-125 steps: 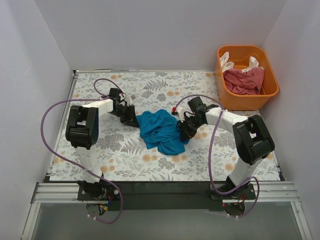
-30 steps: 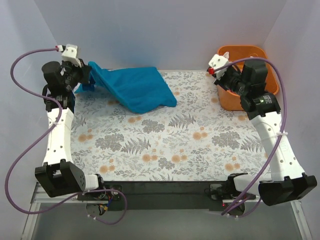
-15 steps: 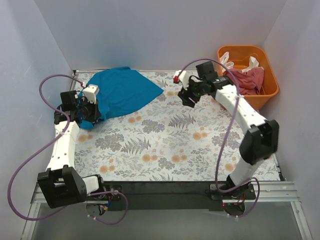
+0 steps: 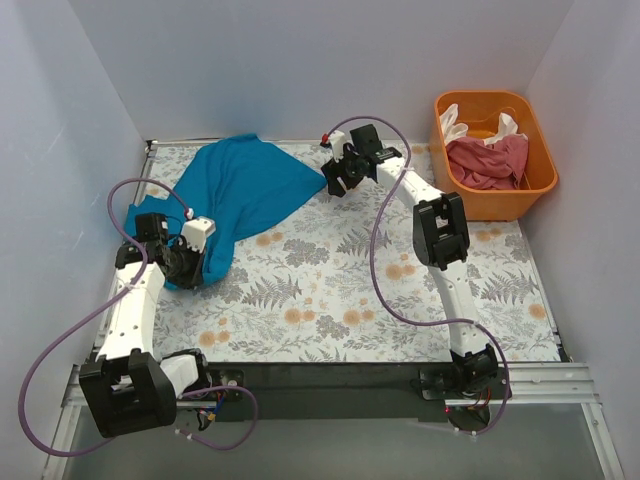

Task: Fold and stack the t-shirts
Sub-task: Flatten the tshirt out

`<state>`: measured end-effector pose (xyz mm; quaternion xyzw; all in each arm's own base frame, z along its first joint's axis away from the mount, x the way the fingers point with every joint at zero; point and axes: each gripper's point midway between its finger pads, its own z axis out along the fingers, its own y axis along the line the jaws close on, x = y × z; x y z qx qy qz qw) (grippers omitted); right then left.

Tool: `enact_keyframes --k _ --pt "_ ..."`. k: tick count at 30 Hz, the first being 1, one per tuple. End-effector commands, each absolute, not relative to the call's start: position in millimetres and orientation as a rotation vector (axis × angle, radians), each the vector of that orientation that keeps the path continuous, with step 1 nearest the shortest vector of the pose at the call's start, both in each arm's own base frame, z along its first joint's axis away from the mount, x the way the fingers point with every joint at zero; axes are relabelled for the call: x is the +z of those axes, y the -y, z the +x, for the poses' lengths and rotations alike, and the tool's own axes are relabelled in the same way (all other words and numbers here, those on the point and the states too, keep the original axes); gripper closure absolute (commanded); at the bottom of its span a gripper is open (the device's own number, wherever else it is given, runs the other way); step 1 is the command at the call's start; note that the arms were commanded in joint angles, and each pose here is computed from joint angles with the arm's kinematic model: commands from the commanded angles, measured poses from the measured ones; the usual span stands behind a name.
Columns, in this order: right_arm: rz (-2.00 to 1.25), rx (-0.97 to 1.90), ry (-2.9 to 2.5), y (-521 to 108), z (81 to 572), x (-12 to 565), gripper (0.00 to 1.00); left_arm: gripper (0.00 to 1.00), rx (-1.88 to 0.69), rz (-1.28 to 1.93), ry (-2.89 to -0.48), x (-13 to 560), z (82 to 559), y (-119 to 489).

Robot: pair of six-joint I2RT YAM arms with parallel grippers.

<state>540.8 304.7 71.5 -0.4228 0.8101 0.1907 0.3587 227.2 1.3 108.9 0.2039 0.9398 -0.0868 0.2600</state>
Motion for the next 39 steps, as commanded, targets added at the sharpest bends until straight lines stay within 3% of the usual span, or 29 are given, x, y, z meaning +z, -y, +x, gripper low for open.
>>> enact_keyframes --k 1,9,15,22,30,32,34,38,39 --pt "-0.933 0.506 -1.931 -328.9 571.7 106.1 0.25 1.00 -0.195 0.584 -2.585 110.7 215.4 -7.9" --pt "-0.779 0.533 -1.926 -347.9 594.3 84.7 0.27 1.00 -0.200 0.587 -2.626 109.6 214.2 -10.2" --pt "-0.741 0.569 -1.977 -351.2 590.6 57.2 0.40 1.00 -0.182 0.581 -2.624 110.9 216.8 -12.6" --pt "-0.801 0.550 -2.034 -349.4 574.9 44.3 0.43 1.00 -0.196 0.567 -2.621 113.8 226.2 -12.0" --pt "-0.835 0.480 -2.214 -333.9 553.7 10.5 0.62 1.00 -0.165 0.561 -2.598 125.7 240.0 -16.9" --pt "-0.867 0.451 -2.237 -328.4 546.2 3.1 0.76 1.00 -0.158 0.559 -2.594 127.3 239.9 -17.3" --pt "-0.886 0.422 -2.271 -319.7 537.4 -2.1 0.98 1.00 -0.154 0.557 -2.590 126.9 238.3 -16.8" --pt "-0.915 0.366 -2.291 -289.5 529.3 20.7 0.99 1.00 -0.188 0.514 -2.565 125.4 241.2 -11.3" --pt "-0.888 0.364 -2.253 -279.2 531.2 54.9 0.99 1.00 -0.221 0.506 -2.544 124.4 244.8 -6.5"
